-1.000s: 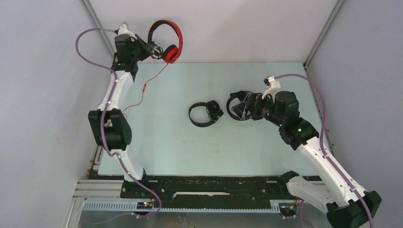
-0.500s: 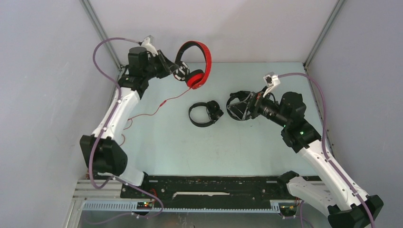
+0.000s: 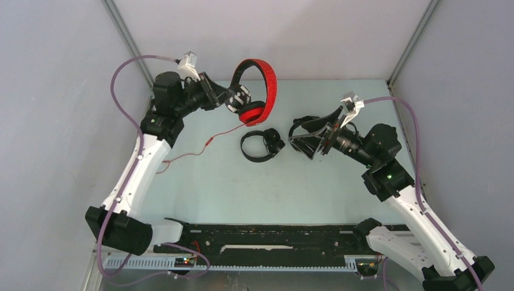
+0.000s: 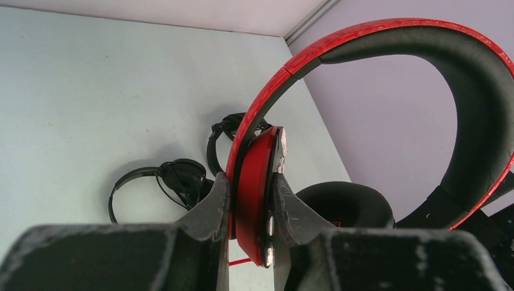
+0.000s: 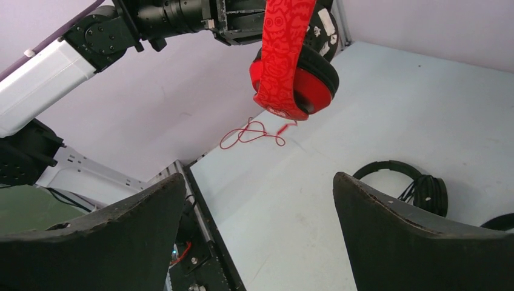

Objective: Wrap the headphones
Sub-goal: Pick up the headphones from the corner of the board.

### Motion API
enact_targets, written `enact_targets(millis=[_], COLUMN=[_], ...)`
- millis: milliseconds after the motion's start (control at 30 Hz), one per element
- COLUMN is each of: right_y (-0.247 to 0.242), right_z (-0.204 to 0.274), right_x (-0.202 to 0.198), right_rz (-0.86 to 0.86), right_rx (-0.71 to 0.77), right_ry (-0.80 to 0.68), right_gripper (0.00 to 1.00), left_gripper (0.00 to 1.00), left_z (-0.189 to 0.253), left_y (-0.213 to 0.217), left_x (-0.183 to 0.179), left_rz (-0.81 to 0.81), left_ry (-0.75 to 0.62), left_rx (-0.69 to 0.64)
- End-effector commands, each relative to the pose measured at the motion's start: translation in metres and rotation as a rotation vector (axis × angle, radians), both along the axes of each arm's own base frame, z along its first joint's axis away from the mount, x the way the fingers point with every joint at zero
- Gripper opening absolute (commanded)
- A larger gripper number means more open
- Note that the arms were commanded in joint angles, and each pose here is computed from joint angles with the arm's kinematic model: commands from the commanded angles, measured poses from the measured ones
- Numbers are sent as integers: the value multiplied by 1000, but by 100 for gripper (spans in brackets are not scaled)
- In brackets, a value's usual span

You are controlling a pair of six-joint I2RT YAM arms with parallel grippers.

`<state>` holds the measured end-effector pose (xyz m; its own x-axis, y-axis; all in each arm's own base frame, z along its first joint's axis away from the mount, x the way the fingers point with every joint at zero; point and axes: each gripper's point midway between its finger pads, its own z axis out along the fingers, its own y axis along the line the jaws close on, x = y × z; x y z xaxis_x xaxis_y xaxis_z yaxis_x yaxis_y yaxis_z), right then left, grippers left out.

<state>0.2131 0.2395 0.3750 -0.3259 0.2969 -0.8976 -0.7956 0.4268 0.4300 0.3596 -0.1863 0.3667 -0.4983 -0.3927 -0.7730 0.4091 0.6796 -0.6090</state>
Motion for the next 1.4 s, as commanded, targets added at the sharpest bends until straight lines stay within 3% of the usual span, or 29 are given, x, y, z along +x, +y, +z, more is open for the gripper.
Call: enact_targets(millis=[0,167,333,633,833,933,1100,1367], right_y=[6,12,16,37,43,39,23,40], right_z=[11,17,24,39,37,45,60,47], right_x=[-7,-7,14,-12,-27,-23,6,30], right_rz=[26,37,-86,130,234,188,-57,-183], right_rx=[51,83,136,105,47,65,176,167], right_ry=[-37,-66,-51,-290,-451,-461,-295,-111], right_gripper=[93,93,94,85,91,92,91,86], left_gripper=[0,0,0,0,0,0,0,0], left_z=[38,40,45,64,80,76,61,50], left_y=[0,-5,-8,-37,-50,-44,-15,7], left_x=[-24,-36,-40,-65,-84,-81,-58,-47], left_rz=[-21,-47,-31,-269,-395,-345,-88,201], left_ry=[-106,-93,-132,-142,-160,-166,-167,-218], left_rx=[-60,-66,-63,-81,-145,-112,-9,88])
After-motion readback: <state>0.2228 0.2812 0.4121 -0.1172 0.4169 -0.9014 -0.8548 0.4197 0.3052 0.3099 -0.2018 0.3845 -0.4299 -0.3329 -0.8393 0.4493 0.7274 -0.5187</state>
